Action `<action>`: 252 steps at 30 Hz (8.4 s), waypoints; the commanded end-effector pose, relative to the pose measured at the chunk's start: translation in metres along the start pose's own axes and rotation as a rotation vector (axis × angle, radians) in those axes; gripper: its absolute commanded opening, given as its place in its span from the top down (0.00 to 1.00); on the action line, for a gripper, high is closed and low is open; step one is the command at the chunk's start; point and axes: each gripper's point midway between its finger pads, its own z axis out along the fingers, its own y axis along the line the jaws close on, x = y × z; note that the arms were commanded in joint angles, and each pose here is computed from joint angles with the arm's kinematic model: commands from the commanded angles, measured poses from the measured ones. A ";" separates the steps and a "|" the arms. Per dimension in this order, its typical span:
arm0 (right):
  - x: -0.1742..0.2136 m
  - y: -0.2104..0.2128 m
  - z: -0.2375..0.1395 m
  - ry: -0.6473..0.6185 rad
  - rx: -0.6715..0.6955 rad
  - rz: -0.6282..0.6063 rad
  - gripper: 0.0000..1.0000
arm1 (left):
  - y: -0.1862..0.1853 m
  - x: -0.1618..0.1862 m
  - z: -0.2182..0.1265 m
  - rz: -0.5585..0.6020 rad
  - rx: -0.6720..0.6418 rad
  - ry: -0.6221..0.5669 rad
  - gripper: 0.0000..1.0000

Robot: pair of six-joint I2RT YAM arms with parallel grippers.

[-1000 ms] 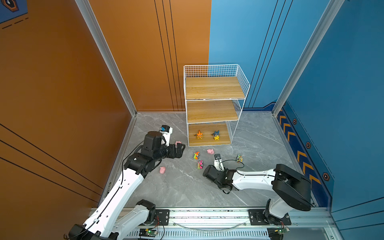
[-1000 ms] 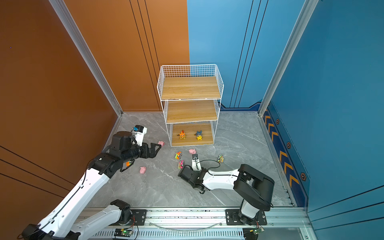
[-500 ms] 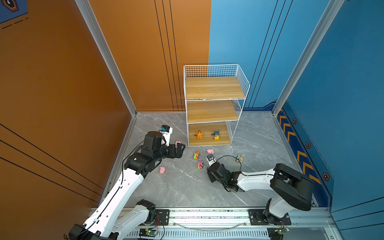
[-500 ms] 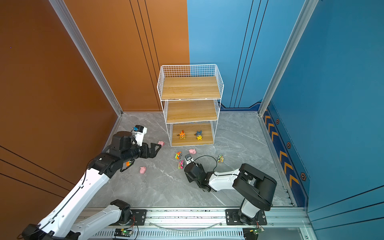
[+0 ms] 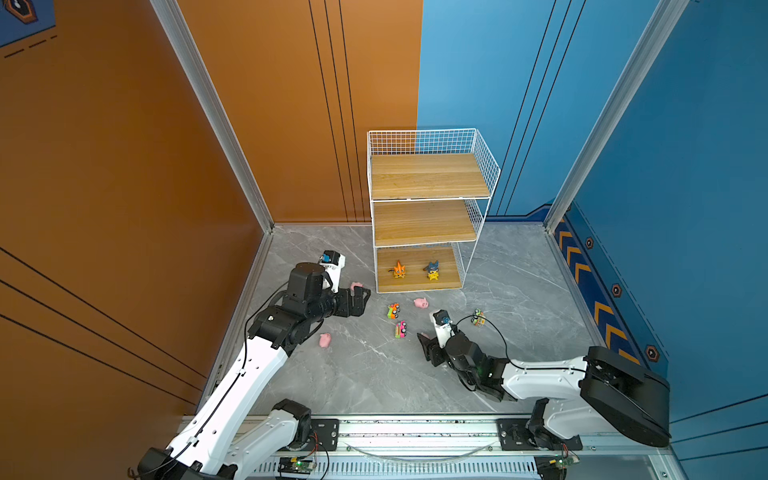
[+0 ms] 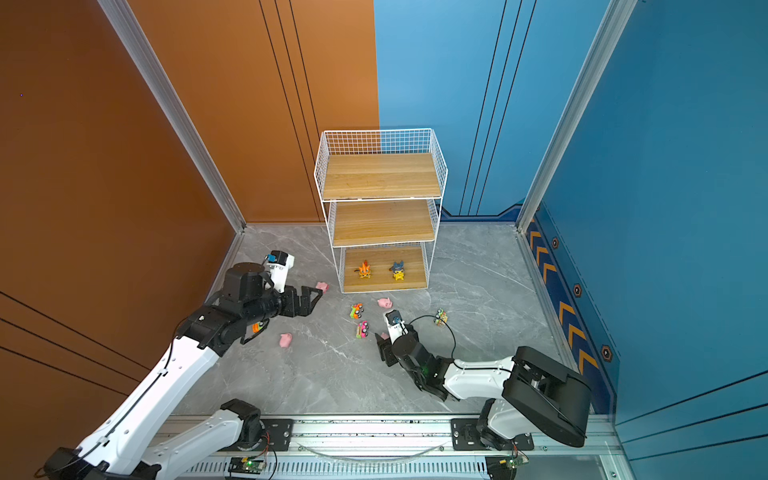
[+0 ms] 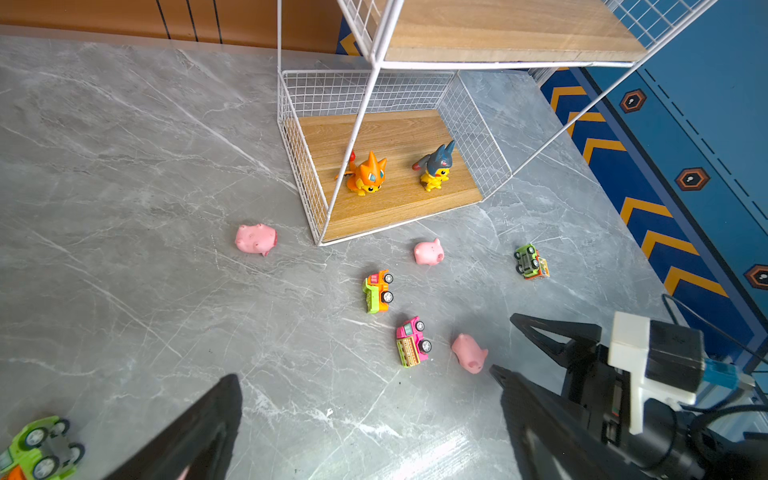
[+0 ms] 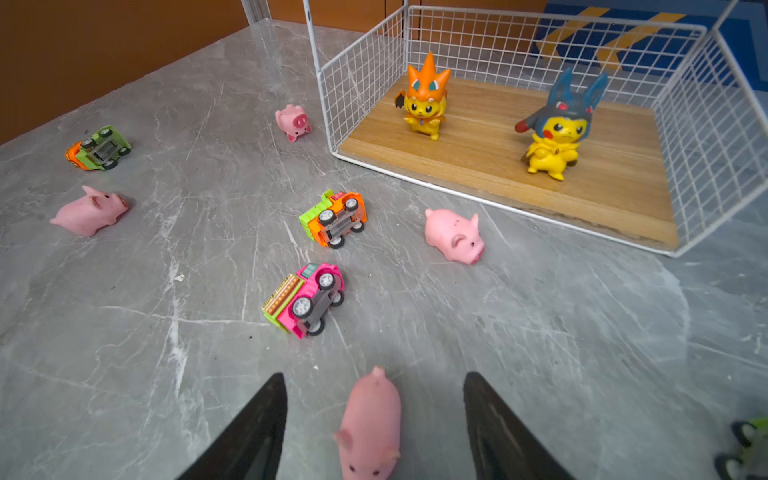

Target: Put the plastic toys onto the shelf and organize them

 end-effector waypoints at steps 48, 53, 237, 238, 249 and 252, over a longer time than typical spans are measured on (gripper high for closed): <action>0.045 0.006 0.024 -0.043 0.038 0.083 0.40 | -0.001 0.001 -0.002 0.030 0.001 -0.010 0.02; 0.049 0.002 0.023 -0.045 0.055 0.091 0.41 | -0.001 0.001 -0.002 0.030 0.003 -0.011 0.02; -0.225 0.004 0.021 -0.139 0.176 -0.017 0.42 | 0.056 -0.017 -0.012 -0.121 -0.126 -0.071 0.02; -0.211 0.003 0.017 -0.107 0.170 -0.015 0.42 | 0.058 -0.016 -0.011 -0.126 -0.128 -0.065 0.02; -0.085 -0.018 0.014 0.167 0.086 0.070 0.39 | 0.071 -0.005 0.007 -0.156 -0.164 -0.001 0.01; -0.065 -0.023 0.023 0.208 0.062 0.073 0.37 | 0.076 0.002 0.015 -0.163 -0.186 0.032 0.01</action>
